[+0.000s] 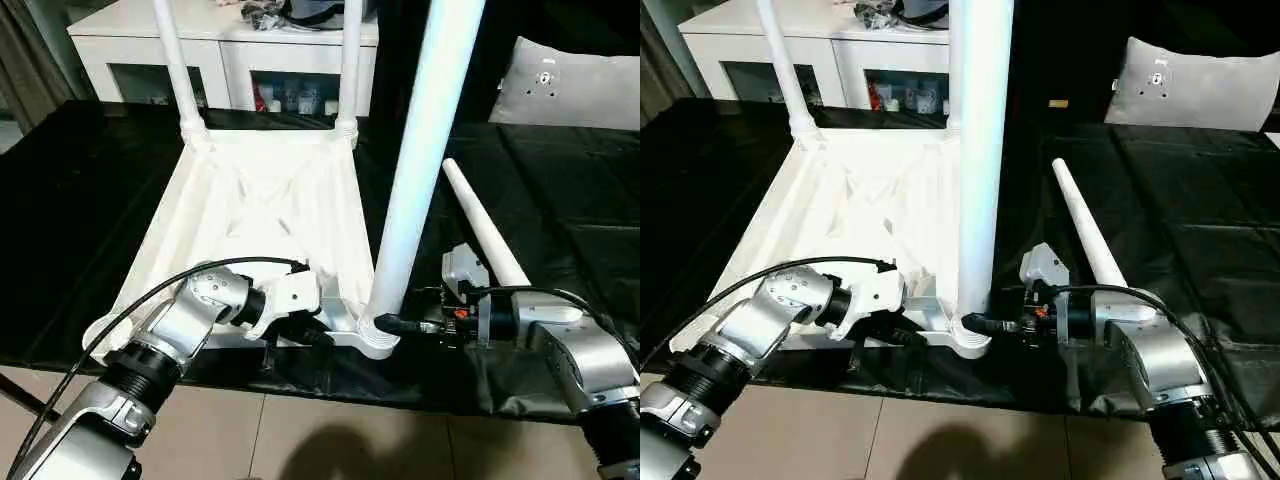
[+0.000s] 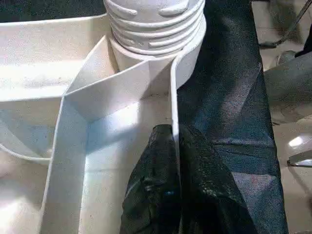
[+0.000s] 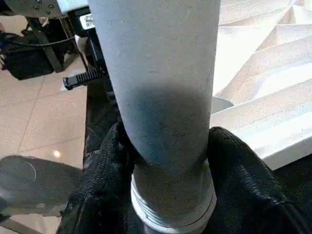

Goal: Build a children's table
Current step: Rotate leg to tighten

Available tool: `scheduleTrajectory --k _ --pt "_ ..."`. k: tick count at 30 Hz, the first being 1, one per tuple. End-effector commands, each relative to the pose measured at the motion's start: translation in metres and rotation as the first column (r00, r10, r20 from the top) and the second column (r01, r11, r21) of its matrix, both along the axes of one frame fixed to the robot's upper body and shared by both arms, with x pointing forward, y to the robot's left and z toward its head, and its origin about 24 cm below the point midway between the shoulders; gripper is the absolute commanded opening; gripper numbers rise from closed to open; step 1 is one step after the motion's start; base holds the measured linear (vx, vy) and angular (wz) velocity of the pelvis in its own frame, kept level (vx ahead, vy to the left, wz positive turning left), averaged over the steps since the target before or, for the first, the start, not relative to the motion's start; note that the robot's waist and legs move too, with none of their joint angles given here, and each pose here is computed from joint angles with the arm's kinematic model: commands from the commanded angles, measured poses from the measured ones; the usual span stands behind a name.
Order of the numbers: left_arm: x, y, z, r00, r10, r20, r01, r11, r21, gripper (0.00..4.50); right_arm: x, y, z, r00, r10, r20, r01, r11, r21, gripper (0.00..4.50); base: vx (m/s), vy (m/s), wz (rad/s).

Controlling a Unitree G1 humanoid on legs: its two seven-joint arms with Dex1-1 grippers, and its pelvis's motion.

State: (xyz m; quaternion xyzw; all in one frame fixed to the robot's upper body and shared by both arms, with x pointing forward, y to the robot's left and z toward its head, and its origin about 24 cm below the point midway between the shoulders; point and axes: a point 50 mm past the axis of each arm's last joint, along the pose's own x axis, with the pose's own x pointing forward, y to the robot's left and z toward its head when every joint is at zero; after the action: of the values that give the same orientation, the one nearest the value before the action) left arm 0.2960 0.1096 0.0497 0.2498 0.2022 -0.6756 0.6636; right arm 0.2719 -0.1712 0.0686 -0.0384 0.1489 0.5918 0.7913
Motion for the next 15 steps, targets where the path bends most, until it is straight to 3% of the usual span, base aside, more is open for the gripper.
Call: scheduleTrajectory --k 1,4,8,10,11,15 --pt "-0.006 -0.006 -0.006 0.998 -0.046 -0.032 0.047 0.999 0.016 0.0 -0.008 0.007 -0.005 0.998 0.044 -0.041 -0.042 0.999 0.029 1.94 0.0 0.0 0.0" --pt "-0.005 -0.01 -0.004 0.999 -0.01 -0.038 0.01 1.0 -0.017 0.0 -0.011 0.012 -0.009 0.998 0.012 -0.066 -0.009 0.999 0.042 1.92 0.0 0.0 0.0" --pt "0.001 -0.018 -0.003 0.995 0.094 -0.038 -0.095 0.995 -0.04 0.0 0.002 0.023 -0.018 0.981 -0.18 -0.077 0.18 0.984 -0.002 1.91 0.0 0.0 0.0" --pt "0.004 -0.025 -0.001 0.988 0.151 -0.04 -0.154 0.986 -0.066 0.0 0.012 0.028 -0.023 0.95 -0.306 -0.06 0.303 0.952 -0.054 1.91 0.0 0.0 0.0" --pt "0.007 -0.033 0.004 0.975 0.216 -0.043 -0.219 0.969 -0.11 0.0 0.021 0.033 -0.026 0.899 -0.431 -0.081 0.426 0.902 -0.074 1.91 -0.052 -0.003 -0.06" --pt "0.014 -0.047 0.009 0.941 0.332 -0.061 -0.337 0.928 -0.157 0.0 0.033 0.042 -0.028 0.808 -0.585 -0.079 0.577 0.811 -0.102 1.91 -0.026 0.0 -0.04"
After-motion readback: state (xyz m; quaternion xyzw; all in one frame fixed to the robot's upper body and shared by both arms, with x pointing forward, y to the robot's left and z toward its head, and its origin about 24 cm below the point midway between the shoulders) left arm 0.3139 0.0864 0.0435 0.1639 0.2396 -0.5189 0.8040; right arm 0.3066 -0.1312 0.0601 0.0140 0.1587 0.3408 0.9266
